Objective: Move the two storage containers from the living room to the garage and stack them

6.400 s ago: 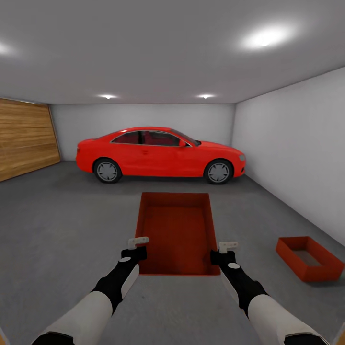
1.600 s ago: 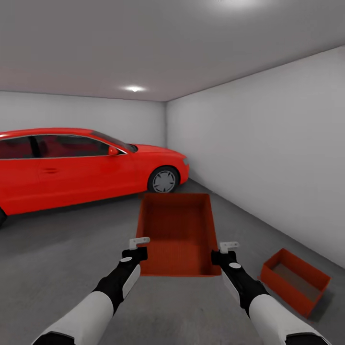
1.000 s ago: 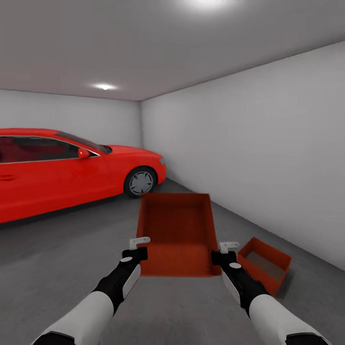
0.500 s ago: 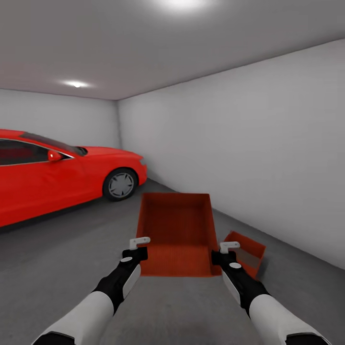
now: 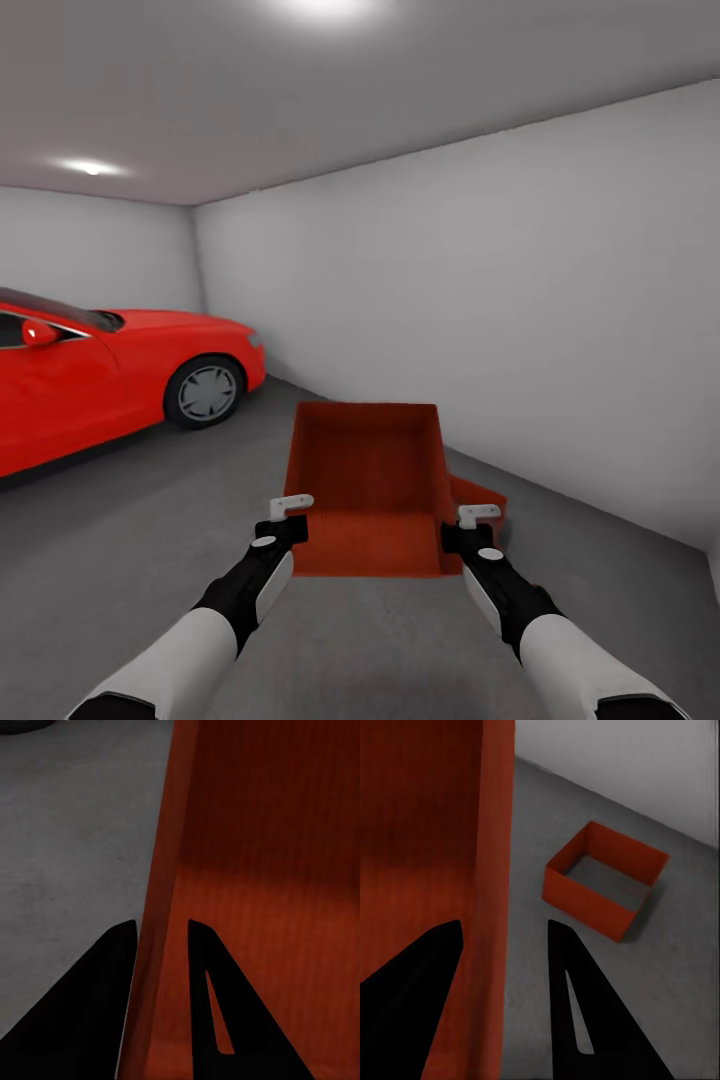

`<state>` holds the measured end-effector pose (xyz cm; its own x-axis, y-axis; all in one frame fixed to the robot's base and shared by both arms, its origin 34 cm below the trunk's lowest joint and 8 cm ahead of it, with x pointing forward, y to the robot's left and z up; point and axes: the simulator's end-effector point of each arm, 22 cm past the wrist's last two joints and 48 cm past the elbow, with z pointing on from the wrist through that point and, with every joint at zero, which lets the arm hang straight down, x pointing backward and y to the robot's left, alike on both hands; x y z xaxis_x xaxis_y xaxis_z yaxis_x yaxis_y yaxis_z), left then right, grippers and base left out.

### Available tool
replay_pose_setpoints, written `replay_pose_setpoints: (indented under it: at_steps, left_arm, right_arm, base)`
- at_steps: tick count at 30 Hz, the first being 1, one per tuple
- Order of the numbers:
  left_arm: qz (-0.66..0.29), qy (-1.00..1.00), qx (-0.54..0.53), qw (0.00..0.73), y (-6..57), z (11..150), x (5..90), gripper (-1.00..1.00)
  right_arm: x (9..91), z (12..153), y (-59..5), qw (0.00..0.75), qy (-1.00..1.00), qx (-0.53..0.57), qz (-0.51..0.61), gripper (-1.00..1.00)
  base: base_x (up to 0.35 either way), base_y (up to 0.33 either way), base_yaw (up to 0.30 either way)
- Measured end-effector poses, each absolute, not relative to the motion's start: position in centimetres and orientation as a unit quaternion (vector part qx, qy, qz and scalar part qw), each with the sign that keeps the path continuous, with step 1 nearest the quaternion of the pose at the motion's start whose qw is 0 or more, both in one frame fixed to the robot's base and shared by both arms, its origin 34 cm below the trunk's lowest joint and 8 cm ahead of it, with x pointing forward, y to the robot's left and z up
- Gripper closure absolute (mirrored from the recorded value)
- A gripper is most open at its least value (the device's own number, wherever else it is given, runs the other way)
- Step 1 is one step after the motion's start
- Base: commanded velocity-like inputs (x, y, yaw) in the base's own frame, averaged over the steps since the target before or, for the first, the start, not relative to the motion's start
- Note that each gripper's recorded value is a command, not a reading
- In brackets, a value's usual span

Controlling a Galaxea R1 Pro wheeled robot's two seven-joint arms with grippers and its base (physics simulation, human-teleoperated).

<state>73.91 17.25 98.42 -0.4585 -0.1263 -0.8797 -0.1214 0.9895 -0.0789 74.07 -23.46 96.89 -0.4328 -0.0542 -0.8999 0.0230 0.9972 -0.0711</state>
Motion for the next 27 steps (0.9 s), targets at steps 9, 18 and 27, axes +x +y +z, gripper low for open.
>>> replay_pose_setpoints:
  at_steps: [9,18,27]
  left_arm:
    - [-0.002,0.854,-0.072,0.515,17.26,98.42,73.91,1.00]
    - [-0.003,0.854,-0.073,0.515,17.28,98.42,73.85,1.00]
    - [-0.003,0.854,-0.073,0.516,17.28,98.43,73.85,1.00]
  right_arm:
    - [74.06,96.88,-23.45,0.532,0.846,-0.009,-0.036,1.00]
    - [74.02,96.92,-23.42,0.533,0.846,-0.009,-0.036,1.00]
    - [74.03,96.95,-23.43,0.533,0.845,-0.010,-0.037,1.00]
  base:
    - [0.001,0.000,-0.287]
    - [0.220,0.000,-0.123]
    - [0.318,0.000,-0.004]
